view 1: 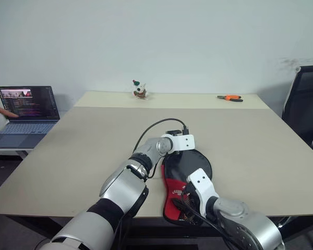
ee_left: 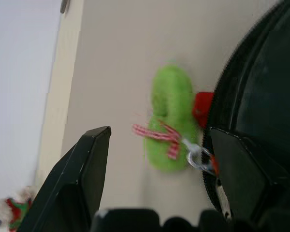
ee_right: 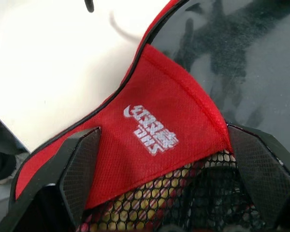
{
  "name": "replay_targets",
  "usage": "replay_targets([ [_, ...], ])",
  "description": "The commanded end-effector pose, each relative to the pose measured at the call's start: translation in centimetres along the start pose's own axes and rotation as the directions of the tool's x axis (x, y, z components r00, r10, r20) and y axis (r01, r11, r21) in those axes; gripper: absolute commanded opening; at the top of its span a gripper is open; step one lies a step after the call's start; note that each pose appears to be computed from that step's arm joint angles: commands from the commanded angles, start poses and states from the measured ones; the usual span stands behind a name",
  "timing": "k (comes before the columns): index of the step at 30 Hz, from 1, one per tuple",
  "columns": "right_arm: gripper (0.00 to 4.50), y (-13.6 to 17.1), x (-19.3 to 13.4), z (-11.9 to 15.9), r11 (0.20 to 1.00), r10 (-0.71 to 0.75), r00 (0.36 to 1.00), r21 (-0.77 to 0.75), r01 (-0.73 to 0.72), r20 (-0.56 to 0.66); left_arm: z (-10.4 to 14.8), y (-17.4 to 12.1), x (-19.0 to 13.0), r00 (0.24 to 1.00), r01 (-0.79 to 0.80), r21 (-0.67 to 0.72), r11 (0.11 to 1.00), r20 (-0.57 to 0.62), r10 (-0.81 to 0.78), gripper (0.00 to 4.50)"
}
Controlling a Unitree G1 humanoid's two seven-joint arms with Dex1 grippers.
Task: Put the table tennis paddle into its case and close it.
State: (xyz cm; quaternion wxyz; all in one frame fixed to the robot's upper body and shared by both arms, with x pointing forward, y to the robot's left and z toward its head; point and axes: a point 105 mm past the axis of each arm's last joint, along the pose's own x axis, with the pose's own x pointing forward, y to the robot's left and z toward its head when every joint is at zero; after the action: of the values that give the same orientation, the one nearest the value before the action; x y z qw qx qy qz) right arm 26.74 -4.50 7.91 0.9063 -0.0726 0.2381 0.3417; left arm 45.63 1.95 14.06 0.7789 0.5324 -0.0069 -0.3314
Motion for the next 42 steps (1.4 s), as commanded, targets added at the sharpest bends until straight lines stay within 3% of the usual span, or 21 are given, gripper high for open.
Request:
replay_targets([
  [1,4.50,-0.7,1.6,-1.7,0.998,0.030,0.994,0.057,-0.024,-0.101,-0.7,3.6,-1.4,0.992,-0.112,-0.169,0.979,0.040,0.120,3.54],
  [9,4.50,-3.9,2.9,0.1,1.000,0.002,0.998,0.013,-0.001,-0.061,-5.1,6.7,-5.3,0.974,-0.130,-0.443,0.887,0.110,0.198,3.54],
  [14,4.50,-4.4,2.6,1.1,1.000,0.022,0.999,-0.006,-0.022,-0.037,-7.0,6.6,-7.3,0.966,-0.083,-0.533,0.842,0.165,0.199,3.54],
  [18,4.50,-2.9,0.4,4.6,0.992,0.120,0.991,0.017,-0.122,0.061,-8.7,5.1,-9.4,0.952,-0.060,-0.636,0.769,0.196,0.236,3.54],
  [31,4.50,-2.9,-3.8,8.9,0.977,0.208,0.964,0.006,-0.212,0.167,-6.5,1.9,-11.5,0.942,-0.030,-0.734,0.679,0.205,0.264,3.54],
  [42,4.50,-4.2,-4.5,8.4,0.965,0.233,0.959,-0.158,-0.208,0.163,-4.4,2.0,-11.8,0.931,0.028,-0.709,0.705,0.276,0.240,3.54],
])
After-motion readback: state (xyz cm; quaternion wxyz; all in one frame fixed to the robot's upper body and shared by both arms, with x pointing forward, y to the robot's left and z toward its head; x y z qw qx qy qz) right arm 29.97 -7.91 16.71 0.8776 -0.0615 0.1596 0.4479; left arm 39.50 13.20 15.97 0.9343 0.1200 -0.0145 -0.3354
